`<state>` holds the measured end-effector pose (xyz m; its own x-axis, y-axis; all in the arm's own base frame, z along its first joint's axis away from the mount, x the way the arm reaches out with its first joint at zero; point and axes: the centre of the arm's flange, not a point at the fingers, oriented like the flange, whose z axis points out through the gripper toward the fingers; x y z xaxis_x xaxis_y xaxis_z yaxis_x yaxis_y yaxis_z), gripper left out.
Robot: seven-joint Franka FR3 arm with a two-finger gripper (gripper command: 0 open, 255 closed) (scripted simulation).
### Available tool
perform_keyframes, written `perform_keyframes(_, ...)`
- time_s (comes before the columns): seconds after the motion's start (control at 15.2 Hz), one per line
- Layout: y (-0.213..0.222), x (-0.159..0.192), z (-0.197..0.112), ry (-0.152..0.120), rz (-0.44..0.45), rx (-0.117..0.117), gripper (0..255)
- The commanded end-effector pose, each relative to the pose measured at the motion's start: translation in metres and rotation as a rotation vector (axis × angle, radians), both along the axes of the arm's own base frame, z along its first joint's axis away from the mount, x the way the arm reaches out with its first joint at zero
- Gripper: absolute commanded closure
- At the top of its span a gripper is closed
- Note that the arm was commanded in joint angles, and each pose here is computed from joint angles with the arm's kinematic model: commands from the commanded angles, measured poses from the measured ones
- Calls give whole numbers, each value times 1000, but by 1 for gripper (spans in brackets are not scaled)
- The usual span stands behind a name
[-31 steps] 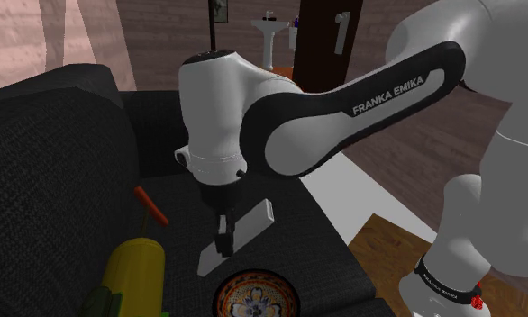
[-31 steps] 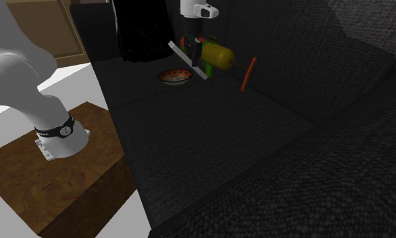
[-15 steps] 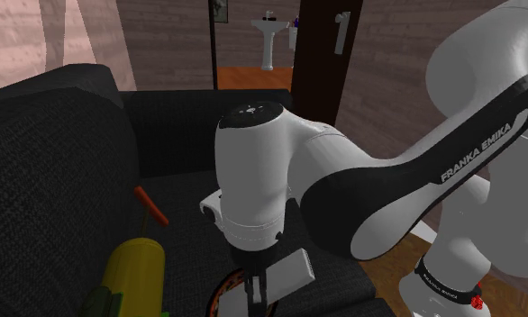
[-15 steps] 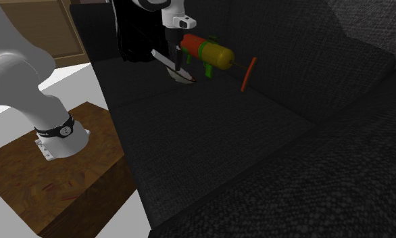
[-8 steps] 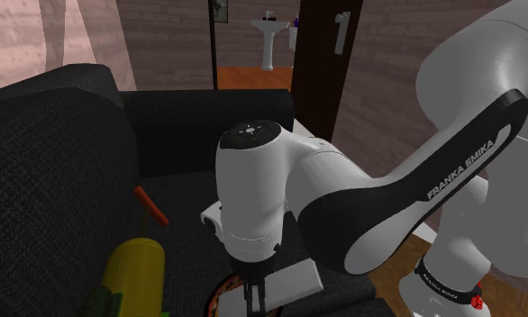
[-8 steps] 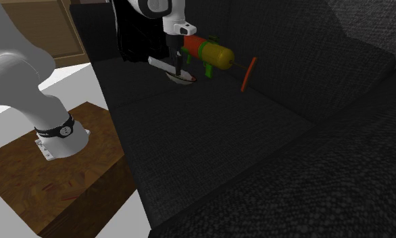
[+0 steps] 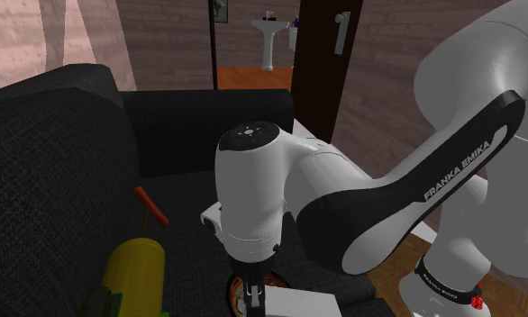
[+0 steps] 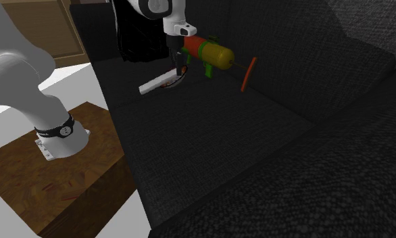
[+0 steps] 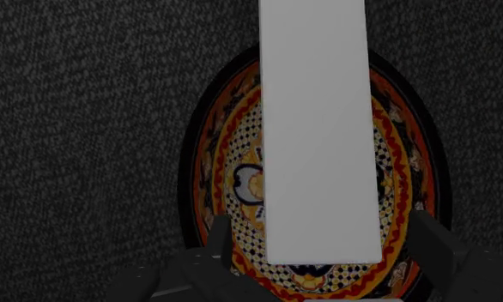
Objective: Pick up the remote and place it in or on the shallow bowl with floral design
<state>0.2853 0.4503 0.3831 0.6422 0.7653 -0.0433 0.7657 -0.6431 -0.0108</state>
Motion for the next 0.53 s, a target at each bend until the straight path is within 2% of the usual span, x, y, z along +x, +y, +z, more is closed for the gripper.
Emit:
perform_keyframes(0.0, 0, 0, 0, 0, 0, 0, 0)
perform_keyframes(0.07, 0, -1, 0, 0, 0, 0, 0)
perform_keyframes(0.33, 1, 1, 50, 0, 0, 0, 0)
perform_keyframes(0.46, 1, 1, 50, 0, 0, 0, 0)
